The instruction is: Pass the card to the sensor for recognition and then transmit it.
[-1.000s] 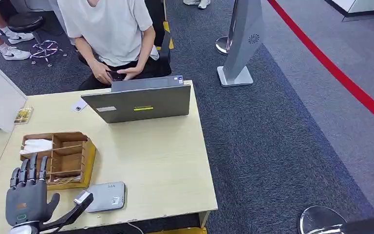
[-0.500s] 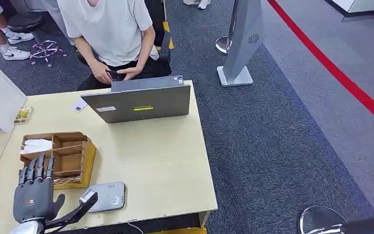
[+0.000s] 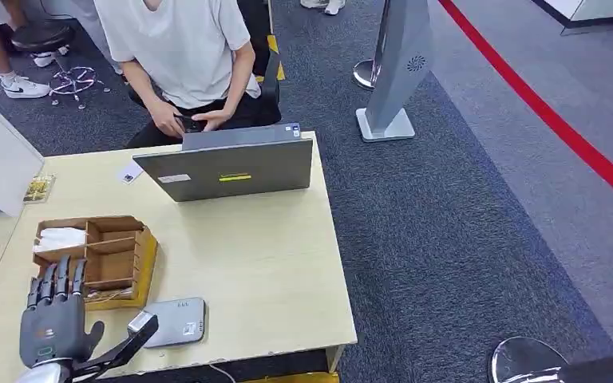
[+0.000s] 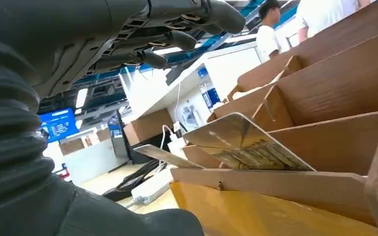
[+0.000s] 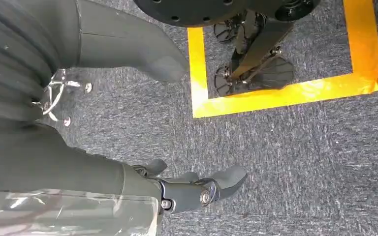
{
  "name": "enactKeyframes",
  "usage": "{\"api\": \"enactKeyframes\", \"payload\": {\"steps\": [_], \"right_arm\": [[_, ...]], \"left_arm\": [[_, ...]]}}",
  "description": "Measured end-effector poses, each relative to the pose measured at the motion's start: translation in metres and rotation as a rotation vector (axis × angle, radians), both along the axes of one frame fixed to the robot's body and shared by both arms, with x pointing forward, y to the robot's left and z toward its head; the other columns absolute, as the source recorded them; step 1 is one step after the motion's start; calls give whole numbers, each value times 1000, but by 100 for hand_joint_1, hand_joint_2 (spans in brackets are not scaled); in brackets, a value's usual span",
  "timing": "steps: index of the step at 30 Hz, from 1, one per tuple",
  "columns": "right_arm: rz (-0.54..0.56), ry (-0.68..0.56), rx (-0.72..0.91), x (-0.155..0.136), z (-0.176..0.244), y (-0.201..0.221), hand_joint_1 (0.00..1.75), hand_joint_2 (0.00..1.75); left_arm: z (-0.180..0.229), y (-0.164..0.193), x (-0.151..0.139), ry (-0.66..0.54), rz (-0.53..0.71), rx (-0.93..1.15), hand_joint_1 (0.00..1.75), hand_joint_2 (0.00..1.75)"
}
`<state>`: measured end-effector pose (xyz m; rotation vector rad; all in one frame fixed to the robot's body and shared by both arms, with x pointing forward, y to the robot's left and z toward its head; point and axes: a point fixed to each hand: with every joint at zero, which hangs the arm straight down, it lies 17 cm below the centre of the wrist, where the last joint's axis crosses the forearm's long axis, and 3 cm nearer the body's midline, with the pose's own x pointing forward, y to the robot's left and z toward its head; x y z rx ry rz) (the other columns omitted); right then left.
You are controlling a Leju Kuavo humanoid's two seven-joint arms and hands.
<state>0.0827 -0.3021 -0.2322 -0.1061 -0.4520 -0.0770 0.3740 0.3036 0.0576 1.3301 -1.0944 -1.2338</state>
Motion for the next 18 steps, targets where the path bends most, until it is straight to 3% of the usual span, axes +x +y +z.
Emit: {"api": "enactKeyframes", "payload": {"steps": [17,18], "right_arm": [[10,4,-5,0,0,-1,0,175],[10,4,-5,0,0,-1,0,175]], "left_arm": [[0,4,1,3,9,1,2,175],[0,4,1,3,10,1,175,175]]}}
